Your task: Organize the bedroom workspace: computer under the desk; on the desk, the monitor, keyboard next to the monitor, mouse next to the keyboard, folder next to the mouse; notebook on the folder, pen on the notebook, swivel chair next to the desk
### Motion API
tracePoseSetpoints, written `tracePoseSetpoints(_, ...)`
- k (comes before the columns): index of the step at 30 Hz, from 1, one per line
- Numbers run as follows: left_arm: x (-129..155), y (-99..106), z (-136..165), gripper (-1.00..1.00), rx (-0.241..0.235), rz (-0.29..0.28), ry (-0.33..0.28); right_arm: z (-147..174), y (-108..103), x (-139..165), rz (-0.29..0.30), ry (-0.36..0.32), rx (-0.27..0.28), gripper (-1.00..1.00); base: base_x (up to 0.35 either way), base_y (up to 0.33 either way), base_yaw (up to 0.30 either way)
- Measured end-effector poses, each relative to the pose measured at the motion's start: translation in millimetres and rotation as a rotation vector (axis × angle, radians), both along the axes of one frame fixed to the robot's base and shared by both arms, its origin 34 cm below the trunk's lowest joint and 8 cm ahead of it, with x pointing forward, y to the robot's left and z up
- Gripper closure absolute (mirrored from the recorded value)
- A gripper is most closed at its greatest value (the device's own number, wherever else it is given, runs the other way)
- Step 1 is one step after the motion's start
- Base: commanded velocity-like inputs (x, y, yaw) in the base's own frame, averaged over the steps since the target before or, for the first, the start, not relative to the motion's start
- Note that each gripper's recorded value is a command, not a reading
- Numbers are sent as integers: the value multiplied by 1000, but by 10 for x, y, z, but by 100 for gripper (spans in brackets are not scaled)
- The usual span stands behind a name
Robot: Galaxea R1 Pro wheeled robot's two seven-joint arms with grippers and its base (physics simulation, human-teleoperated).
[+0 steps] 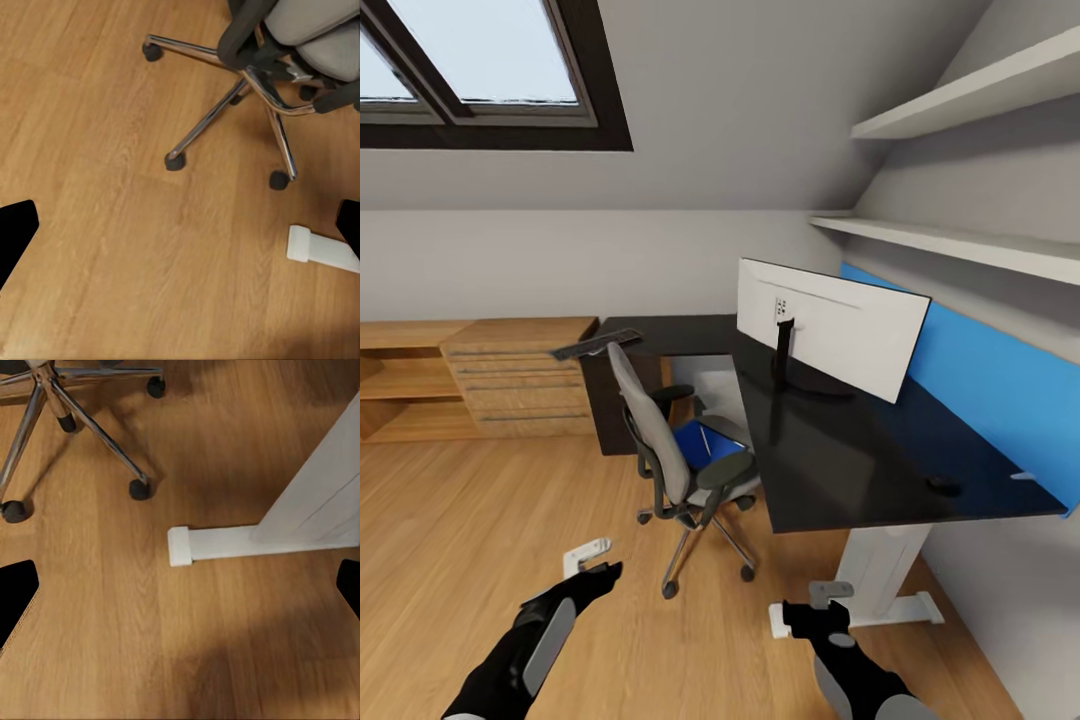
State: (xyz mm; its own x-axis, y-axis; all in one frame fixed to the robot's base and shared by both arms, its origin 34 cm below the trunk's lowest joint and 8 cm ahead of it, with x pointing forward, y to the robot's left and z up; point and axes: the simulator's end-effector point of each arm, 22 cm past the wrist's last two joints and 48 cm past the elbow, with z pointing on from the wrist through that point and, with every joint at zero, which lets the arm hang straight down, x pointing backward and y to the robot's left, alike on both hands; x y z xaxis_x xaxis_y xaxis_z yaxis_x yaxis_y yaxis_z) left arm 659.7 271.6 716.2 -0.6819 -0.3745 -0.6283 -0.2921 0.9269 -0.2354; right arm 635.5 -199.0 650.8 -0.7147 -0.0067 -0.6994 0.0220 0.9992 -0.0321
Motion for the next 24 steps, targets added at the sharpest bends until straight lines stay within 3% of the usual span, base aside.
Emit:
tracePoseSetpoints(9, -31, 54, -177, -100, 41, -14, 16, -172, 115, -65, -4, -13, 23, -100, 0, 0, 25)
tracePoseSetpoints(13, -41, -113, -243, -100, 75, -74, 20, -221, 127, -70, -2, -13, 24, -100, 0, 0, 233)
tracePoseSetpoints(15, -99, -404, -308, -100, 150, -173, 34, -229, 128, -77, -3, -11, 24, -100, 0, 0, 190)
tracePoseSetpoints(16, -164, -445, -382, -100, 180, -189, 56, -232, 125, -79, -3, -10, 24, -100, 0, 0, 106)
tracePoseSetpoints(24, -369, -446, -624, -100, 198, -202, 124, -239, 121, -80, -4, -9, 23, -100, -99, 85, 26)
